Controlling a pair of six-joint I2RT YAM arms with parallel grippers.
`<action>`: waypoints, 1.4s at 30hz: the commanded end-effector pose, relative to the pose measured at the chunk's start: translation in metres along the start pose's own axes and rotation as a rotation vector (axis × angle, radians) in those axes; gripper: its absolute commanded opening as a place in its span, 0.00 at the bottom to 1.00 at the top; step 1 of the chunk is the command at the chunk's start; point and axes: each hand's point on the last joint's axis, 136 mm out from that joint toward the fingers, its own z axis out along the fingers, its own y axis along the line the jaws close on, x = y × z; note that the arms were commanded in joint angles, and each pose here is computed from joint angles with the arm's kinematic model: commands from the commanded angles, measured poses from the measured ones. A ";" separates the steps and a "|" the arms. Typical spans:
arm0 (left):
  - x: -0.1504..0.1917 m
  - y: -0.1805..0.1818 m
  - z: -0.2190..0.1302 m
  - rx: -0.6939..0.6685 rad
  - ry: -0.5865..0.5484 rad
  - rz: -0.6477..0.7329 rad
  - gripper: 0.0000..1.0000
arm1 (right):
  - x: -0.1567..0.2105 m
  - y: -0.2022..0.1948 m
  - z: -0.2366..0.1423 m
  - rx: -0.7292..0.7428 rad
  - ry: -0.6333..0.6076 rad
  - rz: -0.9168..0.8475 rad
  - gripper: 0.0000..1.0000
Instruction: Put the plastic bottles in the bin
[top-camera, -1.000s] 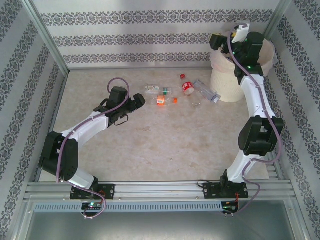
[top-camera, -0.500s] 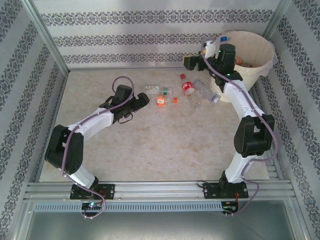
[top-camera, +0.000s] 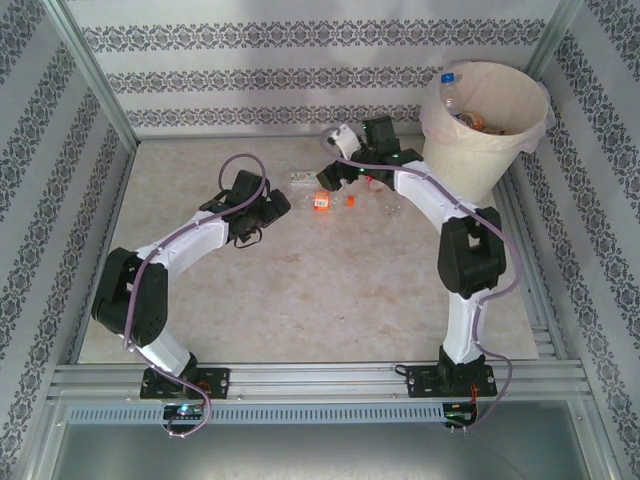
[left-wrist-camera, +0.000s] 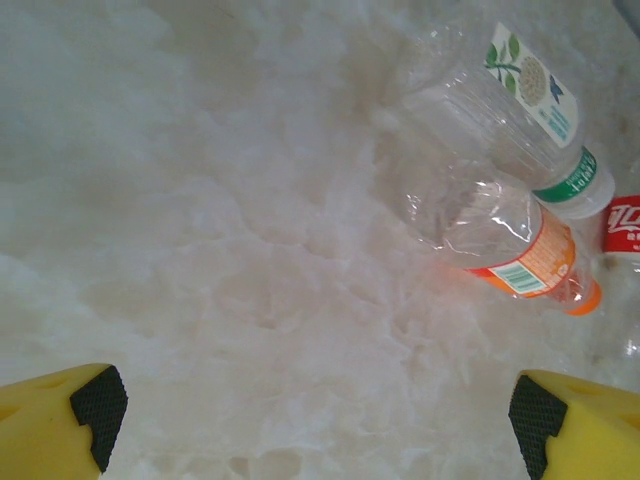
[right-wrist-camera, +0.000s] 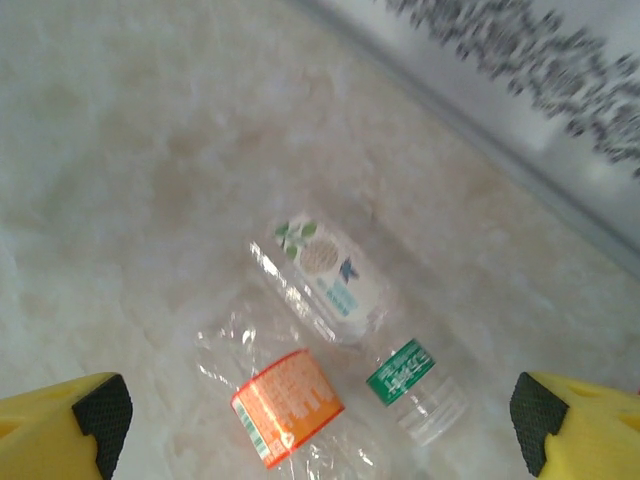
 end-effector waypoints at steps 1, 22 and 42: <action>-0.010 0.015 -0.020 -0.071 -0.054 0.002 1.00 | 0.029 0.011 0.018 0.011 0.179 -0.174 0.98; -0.022 0.050 -0.044 -0.123 -0.122 -0.035 1.00 | 0.109 0.061 0.077 -0.109 0.557 -0.421 0.93; -0.021 0.052 -0.040 -0.118 -0.116 -0.039 1.00 | 0.111 0.052 0.079 0.035 0.611 -0.344 0.39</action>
